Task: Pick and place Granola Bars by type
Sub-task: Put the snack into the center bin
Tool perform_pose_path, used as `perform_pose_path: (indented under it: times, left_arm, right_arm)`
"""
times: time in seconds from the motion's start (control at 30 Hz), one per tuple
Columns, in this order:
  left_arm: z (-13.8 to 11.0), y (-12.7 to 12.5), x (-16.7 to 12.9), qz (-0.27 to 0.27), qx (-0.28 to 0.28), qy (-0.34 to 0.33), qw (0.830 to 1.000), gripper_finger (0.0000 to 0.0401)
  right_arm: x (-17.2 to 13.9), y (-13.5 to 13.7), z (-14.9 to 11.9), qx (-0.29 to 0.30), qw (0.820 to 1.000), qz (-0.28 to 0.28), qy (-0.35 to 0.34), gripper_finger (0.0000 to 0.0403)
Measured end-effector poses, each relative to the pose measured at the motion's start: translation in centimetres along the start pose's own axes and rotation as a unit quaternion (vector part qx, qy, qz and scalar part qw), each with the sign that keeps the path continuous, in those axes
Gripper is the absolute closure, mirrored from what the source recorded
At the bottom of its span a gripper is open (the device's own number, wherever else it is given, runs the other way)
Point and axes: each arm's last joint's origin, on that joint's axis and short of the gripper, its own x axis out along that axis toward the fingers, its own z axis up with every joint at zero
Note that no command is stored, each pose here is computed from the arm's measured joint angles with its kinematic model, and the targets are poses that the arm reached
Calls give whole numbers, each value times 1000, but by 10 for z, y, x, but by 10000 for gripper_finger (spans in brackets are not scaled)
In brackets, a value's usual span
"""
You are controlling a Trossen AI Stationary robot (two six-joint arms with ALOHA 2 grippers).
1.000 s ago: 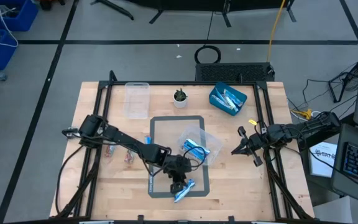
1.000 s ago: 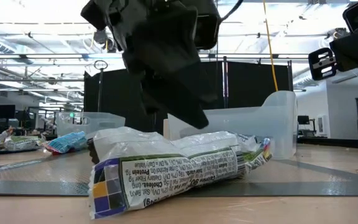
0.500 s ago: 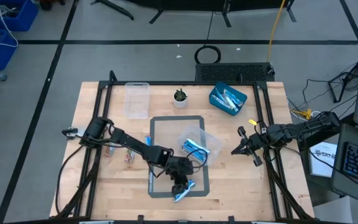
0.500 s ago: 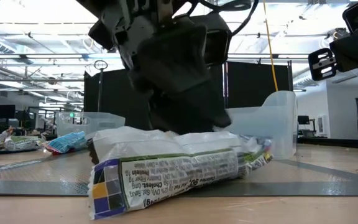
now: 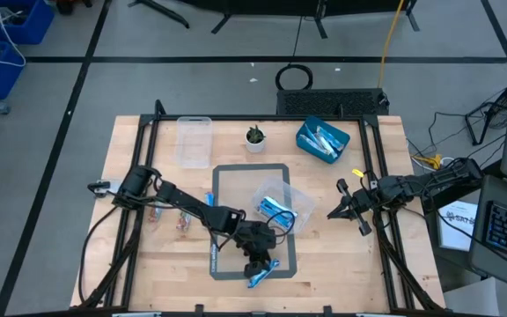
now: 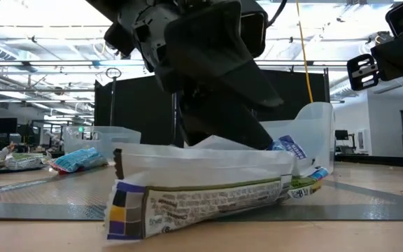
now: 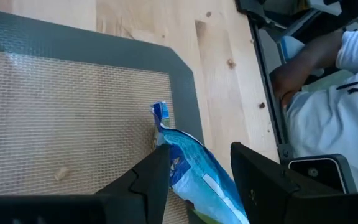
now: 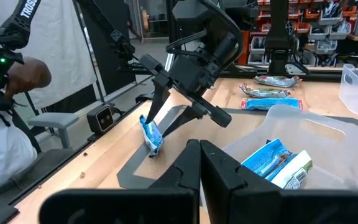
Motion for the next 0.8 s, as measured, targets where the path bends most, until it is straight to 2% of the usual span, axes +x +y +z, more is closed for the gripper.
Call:
perform_pose_path:
  times: [0.23,0.43,0.57,0.8]
  left_arm:
    - [0,1,1,13,-1,-7,1000,229]
    - [-7,11,13,20,-17,4,1000,229]
    - [-12,16,21,5,-35,17,999,229]
    - [-12,17,21,-2,-32,17,999,229]
  right_arm:
    - [0,0,0,0,1000,0,0,403]
    - [0,0,0,0,1000,0,0,403]
    - [0,0,0,0,1000,0,1,403]
    - [0,0,0,0,1000,0,2,403]
